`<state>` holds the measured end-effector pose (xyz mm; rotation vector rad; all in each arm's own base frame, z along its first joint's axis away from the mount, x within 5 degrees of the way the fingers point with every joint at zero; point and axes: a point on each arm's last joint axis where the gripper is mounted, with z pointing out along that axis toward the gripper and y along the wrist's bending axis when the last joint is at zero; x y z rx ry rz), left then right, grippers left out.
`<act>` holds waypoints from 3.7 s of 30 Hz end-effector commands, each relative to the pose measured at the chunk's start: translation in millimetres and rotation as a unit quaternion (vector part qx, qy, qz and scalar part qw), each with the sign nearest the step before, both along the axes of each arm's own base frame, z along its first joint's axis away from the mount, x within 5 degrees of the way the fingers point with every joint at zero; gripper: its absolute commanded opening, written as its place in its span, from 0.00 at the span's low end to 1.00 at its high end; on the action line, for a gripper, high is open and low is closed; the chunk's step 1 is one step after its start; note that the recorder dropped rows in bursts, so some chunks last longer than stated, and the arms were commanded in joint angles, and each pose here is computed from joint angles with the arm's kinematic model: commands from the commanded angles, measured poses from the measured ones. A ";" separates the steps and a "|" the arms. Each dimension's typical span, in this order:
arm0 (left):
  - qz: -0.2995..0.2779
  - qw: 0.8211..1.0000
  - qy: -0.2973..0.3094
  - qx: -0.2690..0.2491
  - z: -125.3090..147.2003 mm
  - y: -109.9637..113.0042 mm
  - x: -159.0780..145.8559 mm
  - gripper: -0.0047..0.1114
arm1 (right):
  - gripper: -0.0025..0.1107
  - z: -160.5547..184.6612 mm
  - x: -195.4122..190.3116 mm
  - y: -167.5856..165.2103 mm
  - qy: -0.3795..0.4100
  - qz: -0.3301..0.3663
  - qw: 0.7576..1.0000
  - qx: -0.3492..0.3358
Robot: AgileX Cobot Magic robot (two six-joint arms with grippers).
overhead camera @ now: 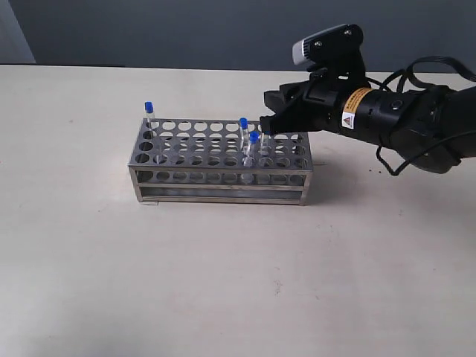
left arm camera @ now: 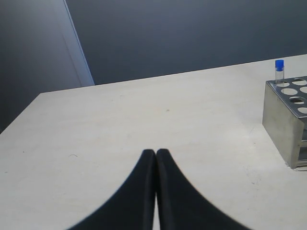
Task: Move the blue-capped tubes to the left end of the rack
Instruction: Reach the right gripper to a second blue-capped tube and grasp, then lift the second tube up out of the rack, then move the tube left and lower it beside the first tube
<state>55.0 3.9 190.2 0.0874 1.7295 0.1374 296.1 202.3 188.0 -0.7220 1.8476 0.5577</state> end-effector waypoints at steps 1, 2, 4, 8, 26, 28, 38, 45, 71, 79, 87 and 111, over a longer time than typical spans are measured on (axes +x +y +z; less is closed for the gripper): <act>-0.004 1.000 -0.005 -0.003 1.6 -0.6 0.5 0.04 | 0.29 -8.9 3.2 -1.5 0.000 -0.002 1.000 -0.004; -0.004 1.000 -0.005 -0.003 1.6 -0.6 0.5 0.04 | 0.29 -10.6 3.4 -1.3 0.001 -0.001 1.000 -0.007; -0.004 1.000 -0.005 -0.003 1.6 -0.6 0.5 0.04 | 0.29 -14.2 3.9 -1.0 0.005 -0.001 1.000 -0.009; -0.004 1.000 -0.005 -0.003 1.6 -0.6 0.5 0.04 | 0.38 -14.0 3.5 -0.3 0.001 0.005 1.000 -0.010; -0.004 1.000 -0.005 -0.003 1.6 -0.6 0.5 0.04 | 0.42 -18.7 2.8 0.0 0.014 0.009 1.000 -0.015; -0.004 1.000 -0.005 -0.003 1.6 -0.6 0.5 0.04 | 0.42 -25.3 3.4 0.4 0.022 0.009 1.000 -0.020; -0.004 1.000 -0.005 -0.003 1.6 -0.6 0.5 0.04 | 0.42 -49.5 5.3 2.8 0.046 0.013 0.998 -0.027; -0.004 1.000 -0.005 -0.003 1.6 -0.6 0.5 0.04 | 0.27 -51.4 5.7 2.6 0.050 0.009 0.998 -0.026; -0.004 1.000 -0.005 -0.003 1.6 -0.6 0.5 0.04 | 0.02 64.3 -7.0 4.7 -0.096 0.029 0.995 0.024; -0.004 1.000 -0.005 -0.003 1.6 -0.6 0.5 0.04 | 0.02 80.4 -5.0 95.4 -0.112 0.100 0.988 0.019; -0.004 1.000 -0.005 -0.003 1.6 -0.6 0.5 0.04 | 0.02 34.5 -3.8 154.3 -0.076 0.136 0.988 -0.020; -0.004 1.000 -0.005 -0.003 1.6 -0.6 0.5 0.04 | 0.02 21.7 -9.2 159.8 -0.049 0.132 0.989 -0.049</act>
